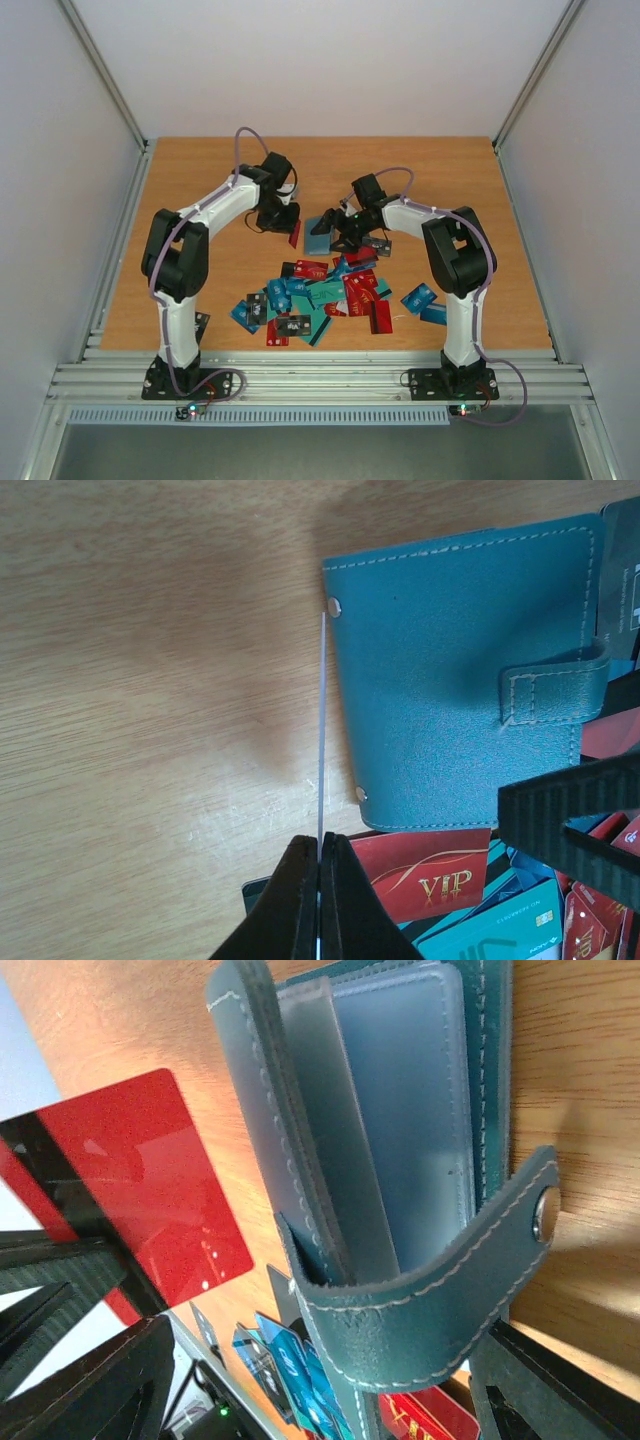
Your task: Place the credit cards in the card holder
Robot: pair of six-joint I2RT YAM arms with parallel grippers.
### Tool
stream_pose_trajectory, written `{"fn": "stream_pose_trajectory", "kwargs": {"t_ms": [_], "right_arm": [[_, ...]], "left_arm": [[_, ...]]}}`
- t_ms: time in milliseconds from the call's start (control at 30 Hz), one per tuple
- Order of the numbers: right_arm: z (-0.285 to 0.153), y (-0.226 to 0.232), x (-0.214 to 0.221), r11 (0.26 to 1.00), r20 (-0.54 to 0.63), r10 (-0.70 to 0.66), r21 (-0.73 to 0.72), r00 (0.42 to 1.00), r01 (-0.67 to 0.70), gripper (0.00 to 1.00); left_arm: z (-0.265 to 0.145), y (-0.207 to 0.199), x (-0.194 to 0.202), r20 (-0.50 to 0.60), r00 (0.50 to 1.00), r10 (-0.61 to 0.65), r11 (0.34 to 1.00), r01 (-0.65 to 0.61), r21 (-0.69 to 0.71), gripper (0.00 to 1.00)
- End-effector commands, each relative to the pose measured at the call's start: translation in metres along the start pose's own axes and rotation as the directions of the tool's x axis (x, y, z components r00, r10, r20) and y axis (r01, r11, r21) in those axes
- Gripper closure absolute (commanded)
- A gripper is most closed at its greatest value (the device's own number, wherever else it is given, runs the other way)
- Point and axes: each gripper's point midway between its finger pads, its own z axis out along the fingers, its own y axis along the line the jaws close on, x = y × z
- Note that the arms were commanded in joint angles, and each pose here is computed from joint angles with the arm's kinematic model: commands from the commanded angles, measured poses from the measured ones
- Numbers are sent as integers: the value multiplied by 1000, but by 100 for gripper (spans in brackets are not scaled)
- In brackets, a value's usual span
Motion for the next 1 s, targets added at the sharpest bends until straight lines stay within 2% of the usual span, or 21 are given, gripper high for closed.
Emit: {"fn": "stream_pose_trajectory", "kwargs": {"t_ms": [0, 333, 433, 967], "right_arm": [[2, 16, -4, 999, -2, -38, -39, 999, 37, 20], [-10, 18, 2, 998, -9, -53, 19, 999, 54, 20], [-10, 25, 1, 999, -9, -43, -9, 999, 43, 20], [18, 10, -7, 999, -49, -19, -27, 999, 17, 20]], "left_arm": [[6, -6, -5, -7, 1000, 10, 999, -9, 41, 100], [14, -4, -1, -27, 1000, -6, 999, 7, 46, 100], [16, -4, -1, -28, 1000, -8, 999, 10, 46, 100], [27, -8, 3, -55, 998, -19, 996, 24, 85, 100]]}}
